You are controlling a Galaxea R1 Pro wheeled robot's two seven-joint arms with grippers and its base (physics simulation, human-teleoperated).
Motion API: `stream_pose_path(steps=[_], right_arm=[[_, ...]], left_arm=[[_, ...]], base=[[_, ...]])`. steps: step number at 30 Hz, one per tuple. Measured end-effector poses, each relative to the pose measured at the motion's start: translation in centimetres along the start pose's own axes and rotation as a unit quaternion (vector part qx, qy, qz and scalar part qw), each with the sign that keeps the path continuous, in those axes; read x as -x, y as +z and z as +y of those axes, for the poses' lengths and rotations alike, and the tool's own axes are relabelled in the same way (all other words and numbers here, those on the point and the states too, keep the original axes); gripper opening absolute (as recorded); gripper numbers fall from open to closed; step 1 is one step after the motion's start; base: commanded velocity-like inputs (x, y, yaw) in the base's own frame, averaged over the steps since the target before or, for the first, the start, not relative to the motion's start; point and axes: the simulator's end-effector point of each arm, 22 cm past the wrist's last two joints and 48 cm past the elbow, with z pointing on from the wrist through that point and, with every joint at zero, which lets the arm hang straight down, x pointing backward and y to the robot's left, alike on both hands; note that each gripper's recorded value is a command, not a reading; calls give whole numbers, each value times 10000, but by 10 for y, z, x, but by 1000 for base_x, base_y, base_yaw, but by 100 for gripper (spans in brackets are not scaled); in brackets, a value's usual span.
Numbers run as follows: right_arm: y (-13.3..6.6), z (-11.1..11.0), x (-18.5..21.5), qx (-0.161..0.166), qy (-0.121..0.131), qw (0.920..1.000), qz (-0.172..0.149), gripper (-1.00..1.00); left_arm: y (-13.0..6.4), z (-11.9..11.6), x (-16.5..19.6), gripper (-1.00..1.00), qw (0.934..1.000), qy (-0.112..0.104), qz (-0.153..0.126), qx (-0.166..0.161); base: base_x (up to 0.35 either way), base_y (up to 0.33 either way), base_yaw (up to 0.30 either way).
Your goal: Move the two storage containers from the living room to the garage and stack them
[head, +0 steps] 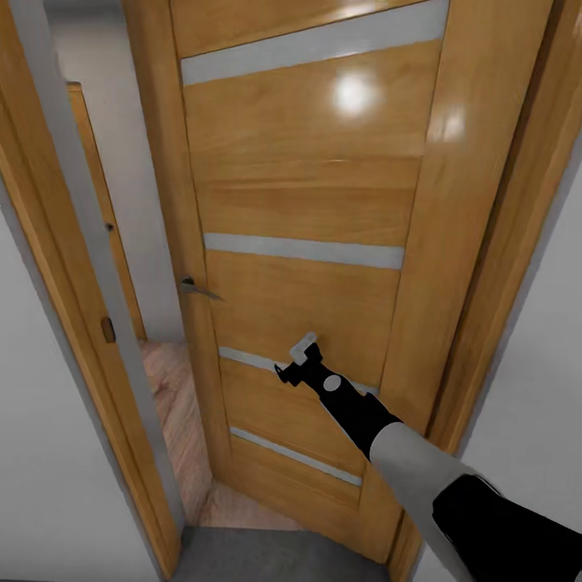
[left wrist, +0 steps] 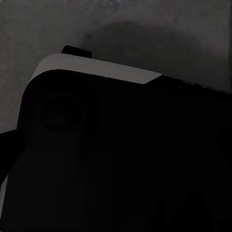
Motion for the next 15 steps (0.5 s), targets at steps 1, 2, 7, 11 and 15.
stream_pose_path(steps=[1,2,7,11,15], right_arm=[[0,0,0,-5,-14,10000,10,100],[0,0,0,-15,-18,10000,13,100],[0,-1,-1,-39,-23,10000,21,100],[0,-1,-1,-43,-22,10000,61,100],[0,-2,-1,-50,-19,9999,85,100]], left_arm=[[0,0,0,100,10000,0,0,-2],[0,0,0,100,10000,0,0,-2],[0,0,0,100,10000,0,-3,0],[0,0,0,100,10000,0,-4,-1],[0,0,0,100,10000,0,-3,-3]], base=[[321,0,0],[321,0,0],[321,0,0],[321,0,0],[320,0,0]])
